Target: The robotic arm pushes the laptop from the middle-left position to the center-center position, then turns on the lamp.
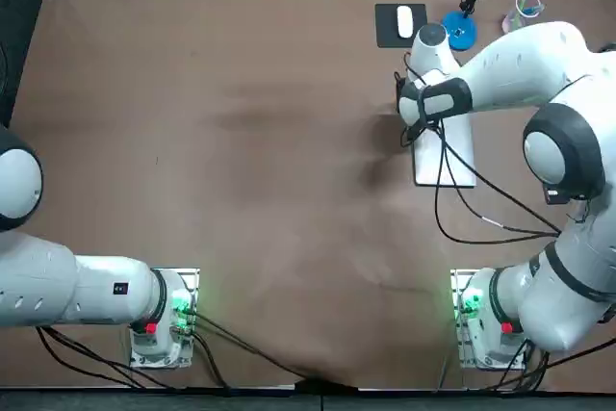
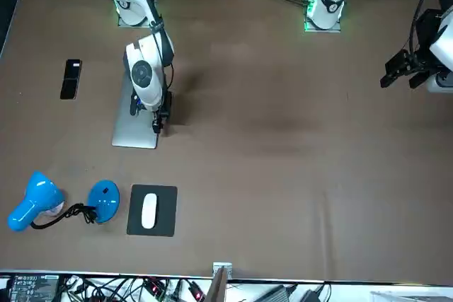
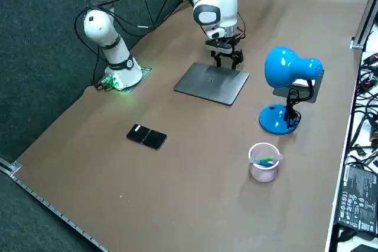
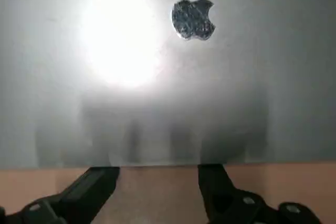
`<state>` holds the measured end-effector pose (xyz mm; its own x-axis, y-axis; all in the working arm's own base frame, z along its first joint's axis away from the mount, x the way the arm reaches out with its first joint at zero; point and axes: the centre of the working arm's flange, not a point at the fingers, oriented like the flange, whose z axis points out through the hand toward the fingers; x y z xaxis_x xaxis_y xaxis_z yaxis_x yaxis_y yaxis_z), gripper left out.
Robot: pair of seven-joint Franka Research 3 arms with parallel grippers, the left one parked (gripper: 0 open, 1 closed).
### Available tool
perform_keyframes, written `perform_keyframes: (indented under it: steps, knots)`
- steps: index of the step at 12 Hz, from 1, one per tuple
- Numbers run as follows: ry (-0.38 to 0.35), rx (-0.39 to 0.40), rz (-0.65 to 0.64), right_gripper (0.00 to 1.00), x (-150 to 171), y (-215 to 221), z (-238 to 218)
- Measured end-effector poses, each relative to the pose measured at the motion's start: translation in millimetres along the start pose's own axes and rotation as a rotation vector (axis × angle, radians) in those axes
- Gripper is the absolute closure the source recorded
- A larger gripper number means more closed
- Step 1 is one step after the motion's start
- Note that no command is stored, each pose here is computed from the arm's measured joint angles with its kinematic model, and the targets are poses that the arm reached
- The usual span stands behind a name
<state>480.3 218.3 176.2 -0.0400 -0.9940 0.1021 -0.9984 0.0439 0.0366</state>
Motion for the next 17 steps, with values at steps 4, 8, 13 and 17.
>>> perform_keyframes:
  steps: [4, 8, 13, 17]
  knots:
    - [0.000, -0.014, -0.012, 0.00, 18, 1, 1]
    - [-0.001, -0.020, -0.020, 0.00, 26, 1, 1]
    - [-0.003, -0.032, -0.038, 0.00, 38, 2, -3]
    - [-0.011, -0.022, -0.092, 0.00, 38, 0, -10]
